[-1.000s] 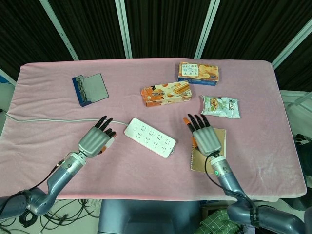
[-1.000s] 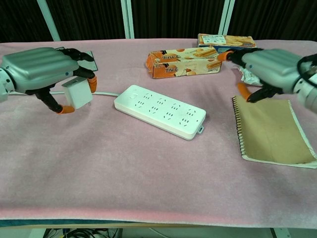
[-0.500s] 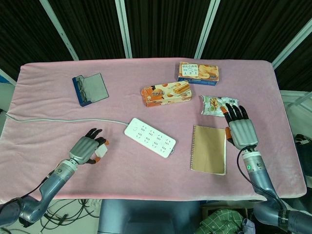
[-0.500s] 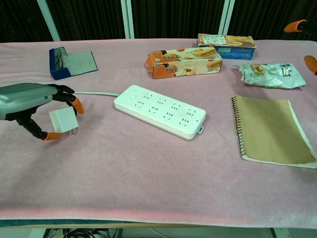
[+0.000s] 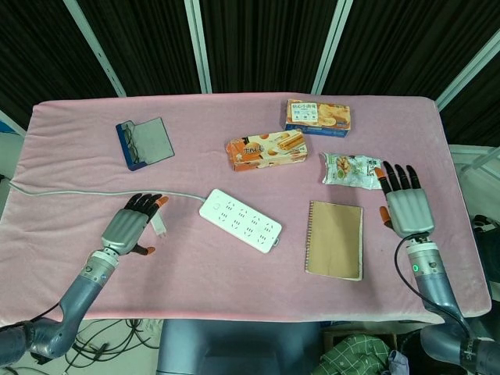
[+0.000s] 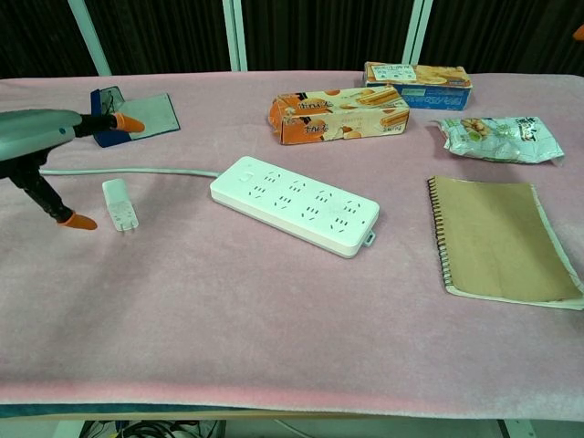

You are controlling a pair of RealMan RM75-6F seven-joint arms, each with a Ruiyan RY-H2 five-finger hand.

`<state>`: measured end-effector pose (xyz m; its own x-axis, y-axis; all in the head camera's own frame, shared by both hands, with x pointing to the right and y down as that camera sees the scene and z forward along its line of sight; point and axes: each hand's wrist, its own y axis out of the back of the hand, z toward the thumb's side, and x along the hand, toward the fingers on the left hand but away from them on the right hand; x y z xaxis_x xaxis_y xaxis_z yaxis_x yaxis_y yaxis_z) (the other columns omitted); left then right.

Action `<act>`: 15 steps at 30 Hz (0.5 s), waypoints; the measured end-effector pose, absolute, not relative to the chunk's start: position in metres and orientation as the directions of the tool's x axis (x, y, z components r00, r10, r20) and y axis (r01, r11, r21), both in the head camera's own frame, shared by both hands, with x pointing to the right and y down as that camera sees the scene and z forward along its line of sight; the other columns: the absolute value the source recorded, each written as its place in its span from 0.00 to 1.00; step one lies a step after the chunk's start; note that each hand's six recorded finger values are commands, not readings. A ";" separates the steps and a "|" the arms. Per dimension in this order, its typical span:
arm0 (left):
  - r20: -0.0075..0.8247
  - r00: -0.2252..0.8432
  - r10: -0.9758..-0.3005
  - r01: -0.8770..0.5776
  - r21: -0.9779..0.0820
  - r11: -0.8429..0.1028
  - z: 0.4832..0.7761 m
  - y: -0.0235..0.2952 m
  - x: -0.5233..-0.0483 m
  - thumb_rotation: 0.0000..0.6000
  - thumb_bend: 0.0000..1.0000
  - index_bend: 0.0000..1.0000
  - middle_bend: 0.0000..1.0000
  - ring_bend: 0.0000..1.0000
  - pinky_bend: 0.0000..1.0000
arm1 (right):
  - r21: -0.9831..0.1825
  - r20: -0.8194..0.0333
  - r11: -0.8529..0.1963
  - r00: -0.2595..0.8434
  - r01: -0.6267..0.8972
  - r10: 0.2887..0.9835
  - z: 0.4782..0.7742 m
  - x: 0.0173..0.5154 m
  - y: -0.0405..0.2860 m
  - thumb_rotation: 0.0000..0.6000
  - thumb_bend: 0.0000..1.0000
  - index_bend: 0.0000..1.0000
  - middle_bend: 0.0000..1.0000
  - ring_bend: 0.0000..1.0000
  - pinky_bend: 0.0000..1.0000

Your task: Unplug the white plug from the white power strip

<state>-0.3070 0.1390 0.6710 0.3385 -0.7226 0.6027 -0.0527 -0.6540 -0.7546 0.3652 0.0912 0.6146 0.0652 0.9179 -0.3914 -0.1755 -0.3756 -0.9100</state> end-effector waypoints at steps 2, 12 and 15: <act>0.588 0.335 -0.737 -0.090 -0.758 -0.646 0.657 0.136 -0.309 1.00 0.07 0.00 0.04 0.00 0.00 | -0.916 -0.379 -0.370 0.035 -0.159 0.925 0.609 0.379 0.089 1.00 0.35 0.02 0.00 0.03 0.05; 0.486 0.280 -0.828 -0.113 -0.840 -0.531 0.585 0.139 -0.345 1.00 0.07 0.00 0.04 0.00 0.00 | -0.935 -0.351 -0.354 -0.129 -0.004 0.928 0.573 0.473 0.111 1.00 0.34 0.00 0.00 0.03 0.05; 0.474 0.270 -0.838 -0.118 -0.847 -0.518 0.575 0.158 -0.357 1.00 0.07 0.00 0.04 0.00 0.00 | -0.938 -0.347 -0.347 -0.151 0.028 0.926 0.559 0.492 0.133 1.00 0.34 0.00 0.00 0.03 0.05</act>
